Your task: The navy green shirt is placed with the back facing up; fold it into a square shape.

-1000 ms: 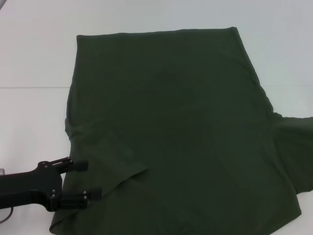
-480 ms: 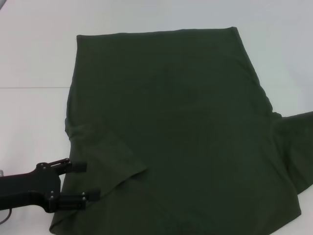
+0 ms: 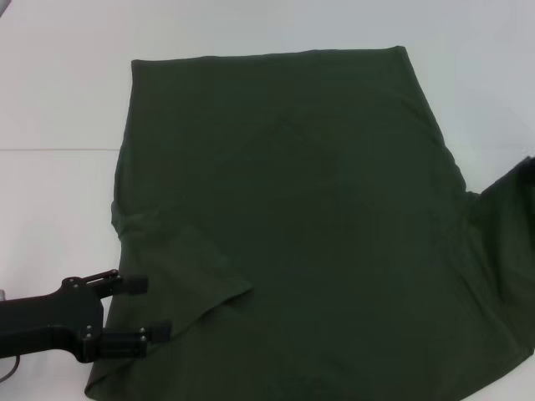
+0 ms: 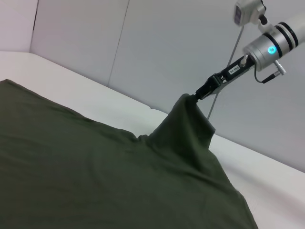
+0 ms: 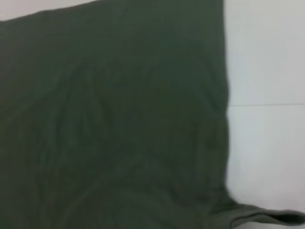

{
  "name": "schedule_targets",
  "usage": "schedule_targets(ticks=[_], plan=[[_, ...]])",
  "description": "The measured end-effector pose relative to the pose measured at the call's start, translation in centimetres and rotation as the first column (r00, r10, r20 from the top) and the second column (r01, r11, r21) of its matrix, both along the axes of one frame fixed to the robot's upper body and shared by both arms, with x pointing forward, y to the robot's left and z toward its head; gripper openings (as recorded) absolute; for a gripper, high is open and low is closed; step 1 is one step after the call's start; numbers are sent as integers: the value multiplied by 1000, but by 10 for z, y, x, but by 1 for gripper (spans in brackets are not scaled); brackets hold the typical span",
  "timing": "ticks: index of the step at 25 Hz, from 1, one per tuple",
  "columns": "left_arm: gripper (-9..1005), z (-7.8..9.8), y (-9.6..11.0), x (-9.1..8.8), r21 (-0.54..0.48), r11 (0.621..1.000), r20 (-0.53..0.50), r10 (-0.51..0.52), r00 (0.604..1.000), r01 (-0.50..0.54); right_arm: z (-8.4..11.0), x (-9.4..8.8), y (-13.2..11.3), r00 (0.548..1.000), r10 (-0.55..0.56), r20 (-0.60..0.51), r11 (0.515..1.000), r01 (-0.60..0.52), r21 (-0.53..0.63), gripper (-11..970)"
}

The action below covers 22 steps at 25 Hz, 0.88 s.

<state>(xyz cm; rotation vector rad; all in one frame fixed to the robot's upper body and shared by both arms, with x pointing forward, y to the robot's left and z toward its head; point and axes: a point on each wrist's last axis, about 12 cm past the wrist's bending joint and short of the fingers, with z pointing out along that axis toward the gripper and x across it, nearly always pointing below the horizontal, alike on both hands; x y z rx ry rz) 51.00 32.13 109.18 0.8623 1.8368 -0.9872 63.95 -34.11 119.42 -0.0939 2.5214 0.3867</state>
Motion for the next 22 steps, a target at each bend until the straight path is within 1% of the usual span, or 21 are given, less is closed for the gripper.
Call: schedule_targets(ticks=[6,13,18,22], plan=[[929,0,-1,0,-3,1000,-4,1,1000,-1,-1,7,28,997,79,-18,997,-79,-9,43],[929,0,-1,0,-6,1000,-11,3,1000,-3,-8,15,64,984,175,-44,984,-176,-40,65],[929,0,-1,0,-6,1000,-11,3,1000,-3,-8,23,80,981,191,-21,980,-192,-52,81],[928,0,-1,0,-6,1000,-11,3,1000,-3,-10,28,87,982,191,-13,980,-191,-48,94]])
